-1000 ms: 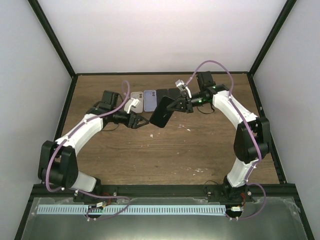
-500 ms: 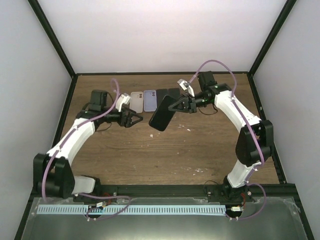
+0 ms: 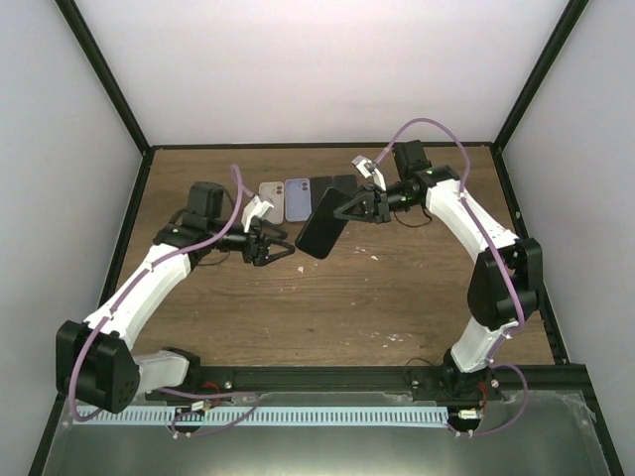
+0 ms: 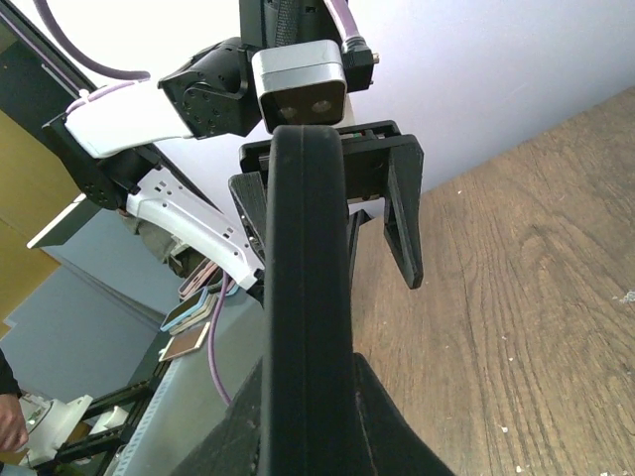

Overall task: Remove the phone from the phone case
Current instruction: Remove the phone case from the phone.

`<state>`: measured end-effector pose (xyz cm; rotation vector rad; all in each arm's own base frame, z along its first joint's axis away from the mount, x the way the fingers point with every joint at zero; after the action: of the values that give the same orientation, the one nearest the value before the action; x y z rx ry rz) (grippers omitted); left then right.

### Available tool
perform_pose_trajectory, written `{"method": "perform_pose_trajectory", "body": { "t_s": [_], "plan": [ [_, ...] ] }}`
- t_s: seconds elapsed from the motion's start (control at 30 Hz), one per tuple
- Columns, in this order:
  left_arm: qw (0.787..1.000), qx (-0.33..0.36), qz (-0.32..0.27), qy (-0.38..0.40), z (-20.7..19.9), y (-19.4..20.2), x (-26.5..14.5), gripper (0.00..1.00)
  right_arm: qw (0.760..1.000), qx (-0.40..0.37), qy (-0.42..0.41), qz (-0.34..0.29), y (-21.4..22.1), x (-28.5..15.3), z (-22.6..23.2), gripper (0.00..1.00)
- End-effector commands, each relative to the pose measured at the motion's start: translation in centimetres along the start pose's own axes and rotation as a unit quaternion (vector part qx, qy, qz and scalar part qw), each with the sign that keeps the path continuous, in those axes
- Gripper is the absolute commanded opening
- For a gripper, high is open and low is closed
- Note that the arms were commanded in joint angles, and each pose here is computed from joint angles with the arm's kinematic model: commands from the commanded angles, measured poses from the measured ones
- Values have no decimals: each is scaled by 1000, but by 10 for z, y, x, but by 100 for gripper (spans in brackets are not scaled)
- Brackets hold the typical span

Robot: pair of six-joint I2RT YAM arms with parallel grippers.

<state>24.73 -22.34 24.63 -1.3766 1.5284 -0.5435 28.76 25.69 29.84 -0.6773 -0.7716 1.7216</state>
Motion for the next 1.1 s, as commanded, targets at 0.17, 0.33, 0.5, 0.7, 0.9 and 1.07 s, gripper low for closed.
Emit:
{"method": "perform_pose_trajectory", "body": {
  "t_s": [0.17, 0.33, 0.5, 0.7, 0.9, 1.07],
  "plan": [
    [1000, 0, 5, -19, 12, -2, 9, 71, 996, -34, -78, -28, -21, -1, 38, 1],
    [999, -9, 15, -44, 24, 3, 11, 69, 994, -36, -96, -34, -21, 0, 45, 1],
    [997, -17, 13, -69, 38, 4, 14, 66, 993, -36, -108, -34, -19, 5, 50, 1],
    [993, -36, -1, -109, 60, -3, 12, 61, 992, -29, -116, -35, -14, 10, 54, 1],
    [995, -1, -39, -86, 56, -31, 17, 55, 992, -24, -121, -33, -13, 14, 54, 1],
    [998, 44, -46, 2, 19, -46, 26, 53, 993, -18, -112, -28, -14, 15, 46, 1]
  ]
}}
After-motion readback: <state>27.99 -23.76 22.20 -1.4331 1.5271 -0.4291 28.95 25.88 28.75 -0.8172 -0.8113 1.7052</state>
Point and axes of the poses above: each gripper's point midway between its finger pads, its own x axis out along the fingers, its own z axis along the line the jaws close on, y = z × x, the point moved 1 cm from there along -x, back along the fingers, and after that the axes turned 4 degrees about x, right-handed, at the moved point
